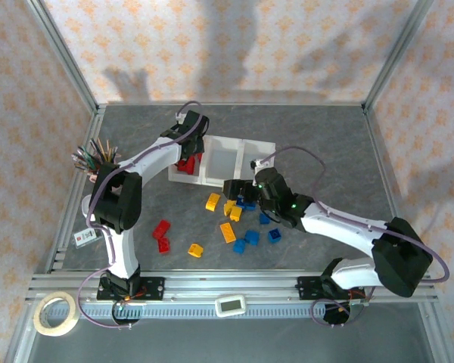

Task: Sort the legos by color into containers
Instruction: Place the lego in the container, then pick up the lego from the bottom-left of the table.

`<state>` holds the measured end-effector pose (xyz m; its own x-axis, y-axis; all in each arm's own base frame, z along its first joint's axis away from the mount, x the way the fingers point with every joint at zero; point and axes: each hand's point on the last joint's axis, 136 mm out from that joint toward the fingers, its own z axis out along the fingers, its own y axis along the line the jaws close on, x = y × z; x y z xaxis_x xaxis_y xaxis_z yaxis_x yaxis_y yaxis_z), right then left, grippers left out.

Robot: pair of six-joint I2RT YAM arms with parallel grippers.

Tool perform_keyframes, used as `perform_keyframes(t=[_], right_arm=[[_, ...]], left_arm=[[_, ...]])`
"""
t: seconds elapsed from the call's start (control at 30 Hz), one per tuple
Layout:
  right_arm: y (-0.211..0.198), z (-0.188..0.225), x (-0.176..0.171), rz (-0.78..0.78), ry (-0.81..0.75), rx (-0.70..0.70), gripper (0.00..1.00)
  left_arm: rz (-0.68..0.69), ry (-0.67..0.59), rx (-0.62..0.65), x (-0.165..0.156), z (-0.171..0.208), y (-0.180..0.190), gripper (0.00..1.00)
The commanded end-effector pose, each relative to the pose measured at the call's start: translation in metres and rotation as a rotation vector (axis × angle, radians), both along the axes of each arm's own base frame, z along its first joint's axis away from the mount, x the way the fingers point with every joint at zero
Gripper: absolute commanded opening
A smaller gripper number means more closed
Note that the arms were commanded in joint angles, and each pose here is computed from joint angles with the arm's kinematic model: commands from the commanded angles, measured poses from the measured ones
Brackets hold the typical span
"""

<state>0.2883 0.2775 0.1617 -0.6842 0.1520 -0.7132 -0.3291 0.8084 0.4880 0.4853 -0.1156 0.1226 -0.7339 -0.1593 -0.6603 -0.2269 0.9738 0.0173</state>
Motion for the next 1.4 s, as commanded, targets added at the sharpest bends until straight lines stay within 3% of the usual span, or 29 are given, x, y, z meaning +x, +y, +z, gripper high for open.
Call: perform_keyframes(t=[0.0, 0.23, 0.6, 0.83, 1.2, 1.37], right_arm=[[0.003, 0.013, 0.006, 0.015, -0.036, -0.007, 1.0], [0.013, 0.0, -0.003, 0.086, -0.007, -0.027, 1.0], [0.058, -0.016, -0.056, 0.288, -0.03, -0.042, 1.0], [0.067, -0.025, -0.077, 0.293, -0.012, 0.032, 1.0], [0.062, -0.038, -0.081, 0.257, 0.025, 0.037, 1.0], [0.061, -0.04, -0.082, 0.253, 0.031, 0.041, 1.0]], left_arm=[[-0.008, -0.054, -0.032, -0.003, 0.03, 0.002, 0.53], [-0.033, -0.091, -0.142, -0.046, 0.049, 0.002, 0.54], [-0.004, -0.037, -0.209, -0.15, 0.021, 0.022, 0.58], [0.105, 0.02, -0.253, -0.201, -0.015, 0.041, 0.64], [0.22, 0.171, -0.206, -0.246, -0.073, 0.062, 0.82], [0.241, 0.206, -0.203, -0.265, -0.089, 0.063, 0.86]])
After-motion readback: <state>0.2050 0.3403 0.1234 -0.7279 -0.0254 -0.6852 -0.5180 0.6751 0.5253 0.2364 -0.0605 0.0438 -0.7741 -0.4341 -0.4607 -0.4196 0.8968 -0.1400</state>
